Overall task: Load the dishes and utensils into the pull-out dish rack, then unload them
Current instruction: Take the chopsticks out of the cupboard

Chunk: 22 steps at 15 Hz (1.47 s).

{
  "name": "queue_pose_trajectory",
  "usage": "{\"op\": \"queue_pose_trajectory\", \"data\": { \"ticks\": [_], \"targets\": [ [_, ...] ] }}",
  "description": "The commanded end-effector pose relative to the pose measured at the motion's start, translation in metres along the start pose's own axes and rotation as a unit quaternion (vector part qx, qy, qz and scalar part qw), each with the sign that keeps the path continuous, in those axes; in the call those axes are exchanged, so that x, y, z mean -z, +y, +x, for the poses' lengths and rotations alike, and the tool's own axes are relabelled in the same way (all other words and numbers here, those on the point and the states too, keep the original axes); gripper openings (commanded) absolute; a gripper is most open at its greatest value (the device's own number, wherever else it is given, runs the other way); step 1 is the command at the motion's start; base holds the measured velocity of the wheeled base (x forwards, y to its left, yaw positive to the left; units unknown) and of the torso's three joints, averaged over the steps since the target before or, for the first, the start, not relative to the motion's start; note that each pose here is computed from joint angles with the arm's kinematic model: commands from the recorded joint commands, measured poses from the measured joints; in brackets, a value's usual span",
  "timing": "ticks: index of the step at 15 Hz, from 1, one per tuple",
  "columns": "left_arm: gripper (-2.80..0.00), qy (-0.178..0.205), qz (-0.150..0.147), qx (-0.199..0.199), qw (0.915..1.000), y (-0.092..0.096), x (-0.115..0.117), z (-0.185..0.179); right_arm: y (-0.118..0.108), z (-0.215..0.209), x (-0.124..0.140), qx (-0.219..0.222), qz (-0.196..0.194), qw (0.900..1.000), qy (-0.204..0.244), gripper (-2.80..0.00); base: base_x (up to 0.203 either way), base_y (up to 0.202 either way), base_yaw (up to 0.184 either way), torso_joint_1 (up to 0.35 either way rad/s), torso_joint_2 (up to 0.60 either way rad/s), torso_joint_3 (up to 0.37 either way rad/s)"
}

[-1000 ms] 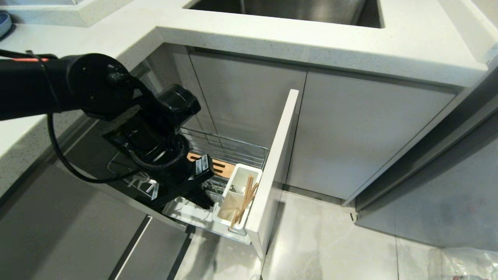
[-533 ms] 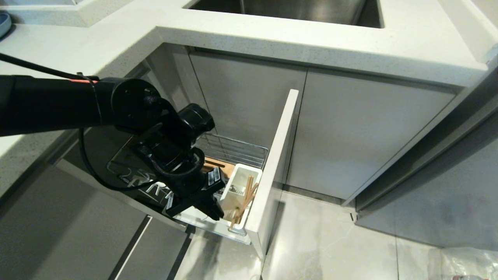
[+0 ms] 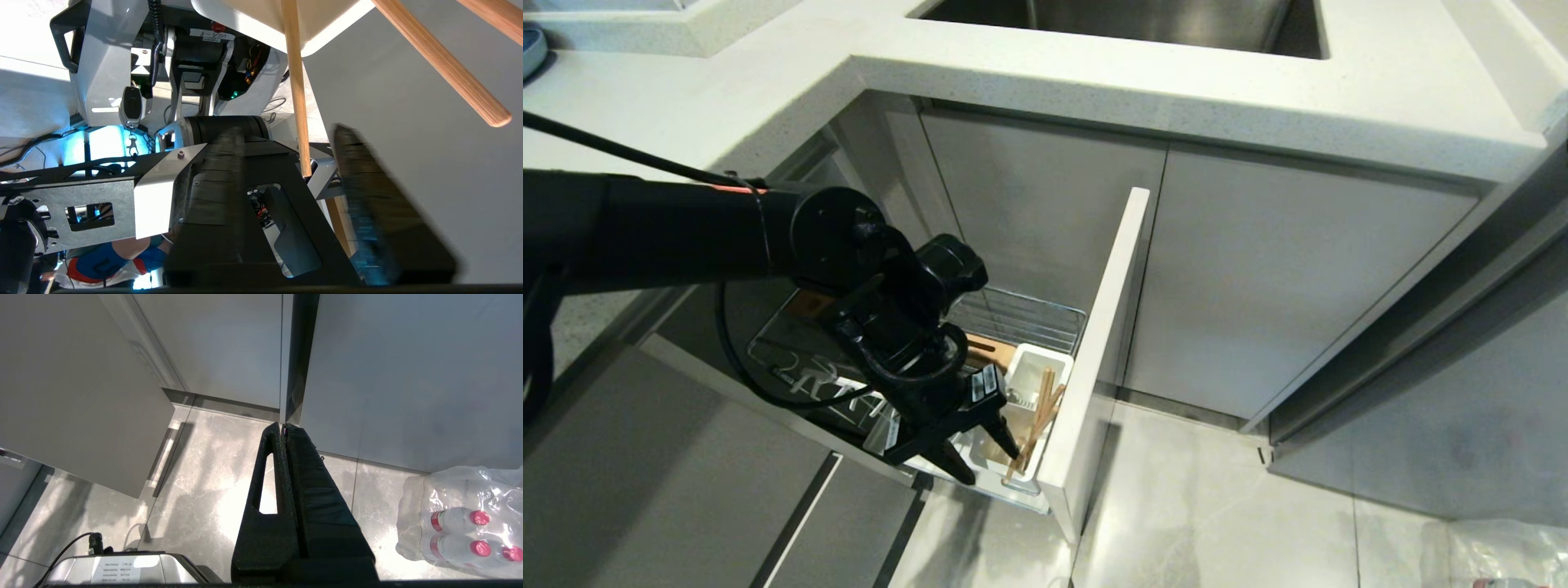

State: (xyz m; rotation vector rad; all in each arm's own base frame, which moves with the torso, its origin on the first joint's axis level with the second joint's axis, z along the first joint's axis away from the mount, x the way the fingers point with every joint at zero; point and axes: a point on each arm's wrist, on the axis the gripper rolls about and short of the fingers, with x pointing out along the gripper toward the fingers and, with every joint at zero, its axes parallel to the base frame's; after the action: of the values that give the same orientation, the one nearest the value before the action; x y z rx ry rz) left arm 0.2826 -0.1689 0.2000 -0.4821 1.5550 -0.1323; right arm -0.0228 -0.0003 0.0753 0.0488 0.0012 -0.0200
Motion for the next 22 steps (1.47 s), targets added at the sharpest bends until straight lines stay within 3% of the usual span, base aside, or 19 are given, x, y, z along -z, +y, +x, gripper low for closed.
{"op": "queue_pose_trajectory", "data": {
  "ticks": [1,12,22],
  "targets": [
    [0.00,0.005,-0.005,-0.004,1.0000,0.001,-0.001,0.003,0.000,0.000,0.000,0.000,0.000,1.000,0.001,-2.80,0.000,0.000,0.000,0.000,0.00,0.000],
    [0.00,0.072,-0.021,-0.017,0.9971,0.000,-0.012,0.042,0.000,0.000,0.000,0.000,0.000,1.000,0.001,-2.80,0.000,0.000,0.000,0.000,0.00,0.000],
    [0.00,0.083,-0.028,-0.029,0.9958,0.002,-0.023,0.067,0.000,0.000,0.000,0.000,0.000,1.000,0.001,-2.80,0.000,0.000,0.000,0.000,0.00,0.000]
  ]
}}
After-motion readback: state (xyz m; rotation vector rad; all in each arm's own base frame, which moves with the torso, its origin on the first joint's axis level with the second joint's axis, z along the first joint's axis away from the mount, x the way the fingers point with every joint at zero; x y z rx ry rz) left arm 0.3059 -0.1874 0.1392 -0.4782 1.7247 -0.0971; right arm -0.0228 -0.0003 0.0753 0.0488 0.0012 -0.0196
